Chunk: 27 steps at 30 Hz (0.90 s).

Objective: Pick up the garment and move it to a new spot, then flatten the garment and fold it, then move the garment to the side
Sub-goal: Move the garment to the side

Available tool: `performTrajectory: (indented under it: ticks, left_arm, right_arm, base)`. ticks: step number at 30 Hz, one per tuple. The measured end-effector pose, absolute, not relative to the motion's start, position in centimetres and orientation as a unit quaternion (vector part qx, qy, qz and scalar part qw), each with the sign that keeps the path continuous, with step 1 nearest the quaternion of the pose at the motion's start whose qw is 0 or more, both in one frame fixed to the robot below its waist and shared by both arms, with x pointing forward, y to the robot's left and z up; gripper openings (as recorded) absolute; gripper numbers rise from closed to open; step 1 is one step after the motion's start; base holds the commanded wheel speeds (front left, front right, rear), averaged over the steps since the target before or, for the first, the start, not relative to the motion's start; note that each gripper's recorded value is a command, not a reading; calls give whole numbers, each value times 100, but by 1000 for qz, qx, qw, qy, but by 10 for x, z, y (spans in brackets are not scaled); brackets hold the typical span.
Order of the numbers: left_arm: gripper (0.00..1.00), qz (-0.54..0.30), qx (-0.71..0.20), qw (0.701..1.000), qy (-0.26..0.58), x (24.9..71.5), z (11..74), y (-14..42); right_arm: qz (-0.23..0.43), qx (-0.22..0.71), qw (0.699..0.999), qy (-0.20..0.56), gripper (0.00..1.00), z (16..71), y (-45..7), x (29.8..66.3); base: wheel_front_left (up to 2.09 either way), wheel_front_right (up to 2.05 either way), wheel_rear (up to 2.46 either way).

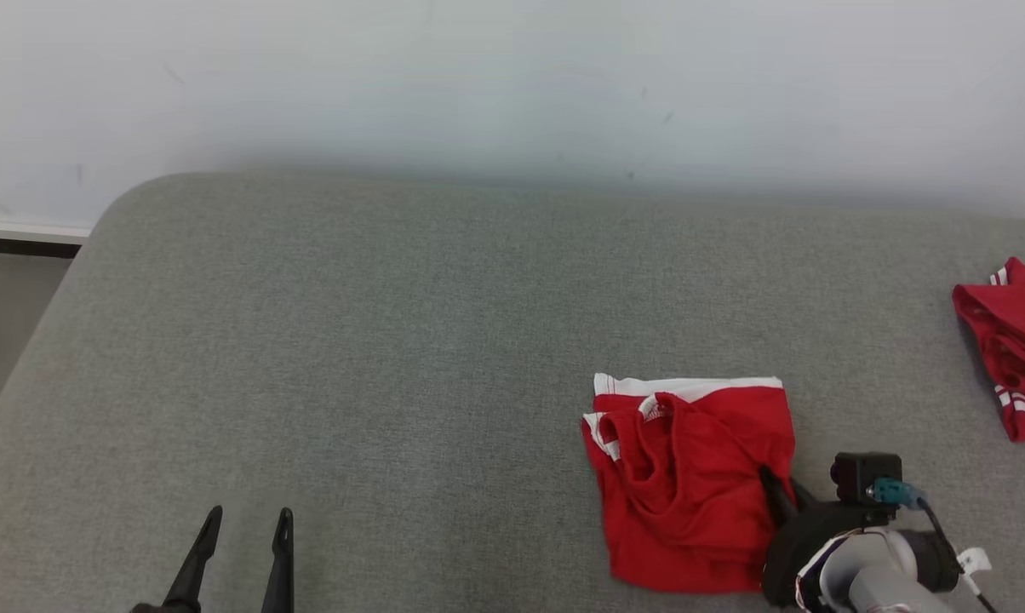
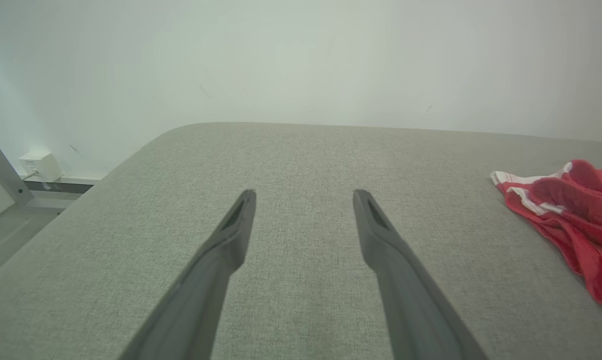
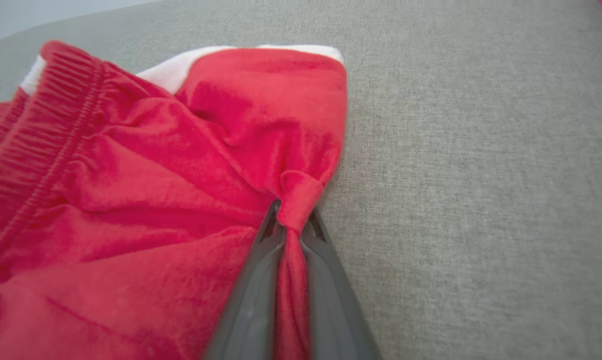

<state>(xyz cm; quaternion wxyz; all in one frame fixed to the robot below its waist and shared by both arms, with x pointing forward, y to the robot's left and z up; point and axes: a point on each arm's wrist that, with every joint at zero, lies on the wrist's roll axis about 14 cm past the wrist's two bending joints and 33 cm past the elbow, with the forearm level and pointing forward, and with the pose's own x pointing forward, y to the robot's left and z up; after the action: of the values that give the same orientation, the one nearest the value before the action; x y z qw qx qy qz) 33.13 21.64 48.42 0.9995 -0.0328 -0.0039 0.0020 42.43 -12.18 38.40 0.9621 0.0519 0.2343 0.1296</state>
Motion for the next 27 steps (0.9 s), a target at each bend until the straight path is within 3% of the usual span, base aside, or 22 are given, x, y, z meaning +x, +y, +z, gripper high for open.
performTrajectory:
  ticks: [9, 14, 22, 27]
  left_arm:
    - [100, -30, -36, 999, -12, 358, 489, 197]
    - [100, -51, -35, 998, -18, 386, 491, 186]
    - [100, -93, -9, 995, -21, 433, 483, 172]
    - [100, -121, 0, 992, -20, 455, 472, 158]
  right_arm:
    - [154, -24, 969, 191, 0, 421, -142, 473]
    - [146, -82, 971, 169, 0, 443, -179, 508]
    - [76, -137, 976, 154, 0, 471, -273, 539]
    - [23, -165, 972, 164, 0, 483, -333, 536]
  base:
    - [0, 0, 0]
    - [0, 0, 0]
    - [0, 0, 0]
    - [0, 0, 0]
